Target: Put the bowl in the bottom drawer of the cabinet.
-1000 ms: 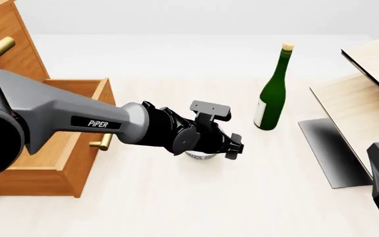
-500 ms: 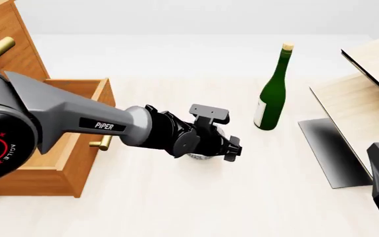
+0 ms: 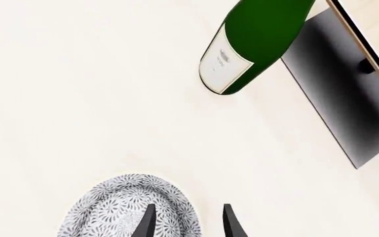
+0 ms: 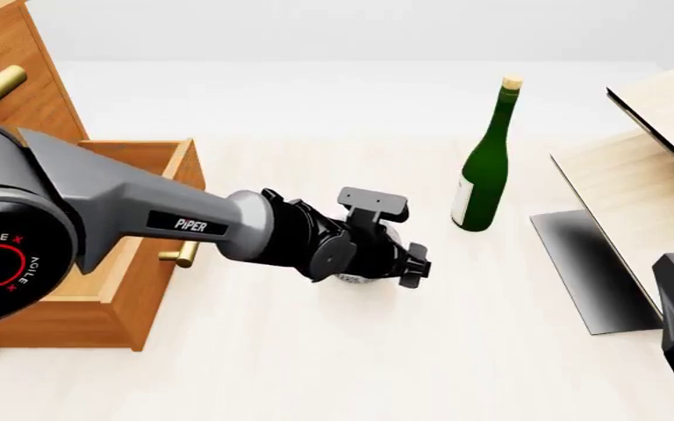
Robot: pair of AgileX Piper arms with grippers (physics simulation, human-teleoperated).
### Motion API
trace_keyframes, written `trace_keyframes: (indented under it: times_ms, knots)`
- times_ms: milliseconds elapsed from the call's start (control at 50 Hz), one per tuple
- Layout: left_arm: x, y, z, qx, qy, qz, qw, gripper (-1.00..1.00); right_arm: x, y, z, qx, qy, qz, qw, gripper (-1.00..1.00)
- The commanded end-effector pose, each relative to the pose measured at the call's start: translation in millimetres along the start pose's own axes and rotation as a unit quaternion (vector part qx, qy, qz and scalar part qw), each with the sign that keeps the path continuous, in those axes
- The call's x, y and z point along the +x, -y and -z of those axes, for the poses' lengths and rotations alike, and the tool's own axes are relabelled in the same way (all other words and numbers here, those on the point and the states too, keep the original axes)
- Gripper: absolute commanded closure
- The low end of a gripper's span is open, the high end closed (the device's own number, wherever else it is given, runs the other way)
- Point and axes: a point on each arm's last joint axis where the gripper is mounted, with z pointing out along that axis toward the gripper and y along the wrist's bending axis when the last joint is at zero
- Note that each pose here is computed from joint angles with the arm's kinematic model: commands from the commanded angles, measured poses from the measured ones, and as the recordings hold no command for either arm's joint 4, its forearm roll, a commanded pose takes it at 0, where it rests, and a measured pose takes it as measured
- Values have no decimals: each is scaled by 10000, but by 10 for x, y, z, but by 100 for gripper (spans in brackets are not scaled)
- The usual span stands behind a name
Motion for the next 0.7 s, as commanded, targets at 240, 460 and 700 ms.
trace_keyframes:
  times_ms: [240, 460, 700]
  knots:
    - [-13, 12, 10, 23, 50, -52, 10000, 100, 0, 0, 0, 0, 1, 0, 10000, -100]
    - [-110, 13, 96, 62, 244, -76, 9997, 100, 0, 0, 0, 0, -1, 0, 10000, -100]
    - [-396, 55, 425, 119, 590, -203, 9980, 100, 0, 0, 0, 0, 0, 1, 10000, -100]
